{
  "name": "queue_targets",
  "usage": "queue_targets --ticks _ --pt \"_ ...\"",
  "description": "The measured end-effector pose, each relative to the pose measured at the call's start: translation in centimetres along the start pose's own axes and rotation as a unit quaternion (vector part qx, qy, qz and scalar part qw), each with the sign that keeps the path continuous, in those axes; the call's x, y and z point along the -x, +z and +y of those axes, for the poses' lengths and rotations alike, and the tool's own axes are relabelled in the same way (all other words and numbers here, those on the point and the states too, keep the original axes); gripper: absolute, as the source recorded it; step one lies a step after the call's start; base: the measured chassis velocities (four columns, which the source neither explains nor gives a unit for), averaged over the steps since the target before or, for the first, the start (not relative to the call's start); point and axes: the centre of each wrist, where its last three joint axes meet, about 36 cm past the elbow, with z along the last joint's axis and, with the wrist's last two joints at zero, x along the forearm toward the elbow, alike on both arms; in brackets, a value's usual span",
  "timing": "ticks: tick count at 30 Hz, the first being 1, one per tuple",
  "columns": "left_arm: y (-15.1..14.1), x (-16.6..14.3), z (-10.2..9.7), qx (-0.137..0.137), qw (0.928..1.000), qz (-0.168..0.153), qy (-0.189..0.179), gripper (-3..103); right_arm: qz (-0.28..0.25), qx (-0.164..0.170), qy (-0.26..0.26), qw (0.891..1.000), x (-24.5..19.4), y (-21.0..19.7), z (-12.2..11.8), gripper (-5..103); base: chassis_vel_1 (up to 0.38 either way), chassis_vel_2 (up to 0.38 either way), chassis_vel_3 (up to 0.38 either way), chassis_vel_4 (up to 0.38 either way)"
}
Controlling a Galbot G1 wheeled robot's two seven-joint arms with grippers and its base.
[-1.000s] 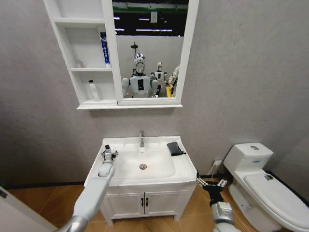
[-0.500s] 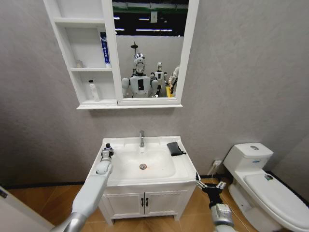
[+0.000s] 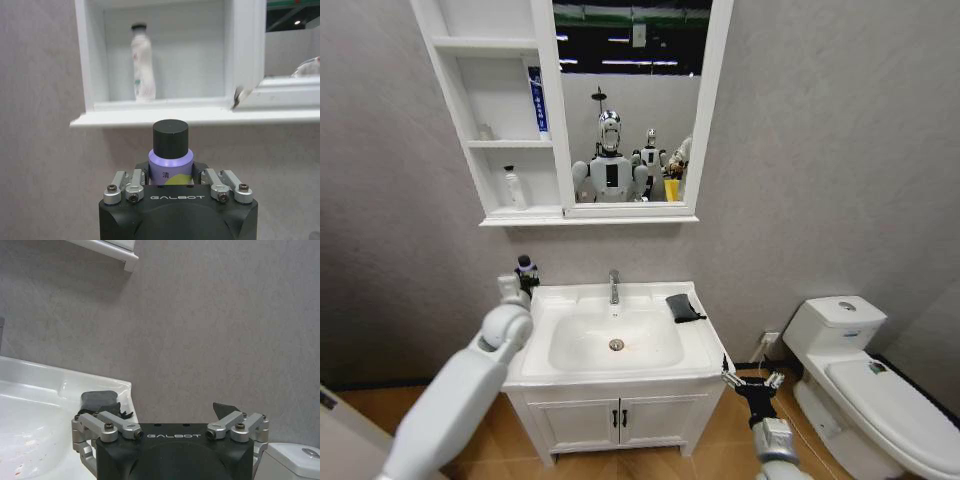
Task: Move facial cleanser and shampoo from washbasin to cabinet, then wipe washbasin with towel.
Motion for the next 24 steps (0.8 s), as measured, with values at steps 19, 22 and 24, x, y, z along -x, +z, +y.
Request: queue_targets --ticks 19,22,24 --pt "-16.1 11.5 2.5 -0.011 0.9974 -0.041 0.058 43 0.014 -0.015 0.008 1.0 -1.1 0.2 -0.4 100 0.0 0.0 0.0 0.0" --pt "-16.4 12.3 2.6 -0.014 0.9974 -0.038 0.06 43 0.013 -0.016 0.008 1.0 -1.2 0.2 -0.4 100 0.0 0.0 0.0 0.0" --pt "-16.5 12.9 2.6 -0.015 0.9975 -0.035 0.06 43 0.013 -0.017 0.009 1.0 -1.2 0.2 -0.4 100 0.0 0.0 0.0 0.0"
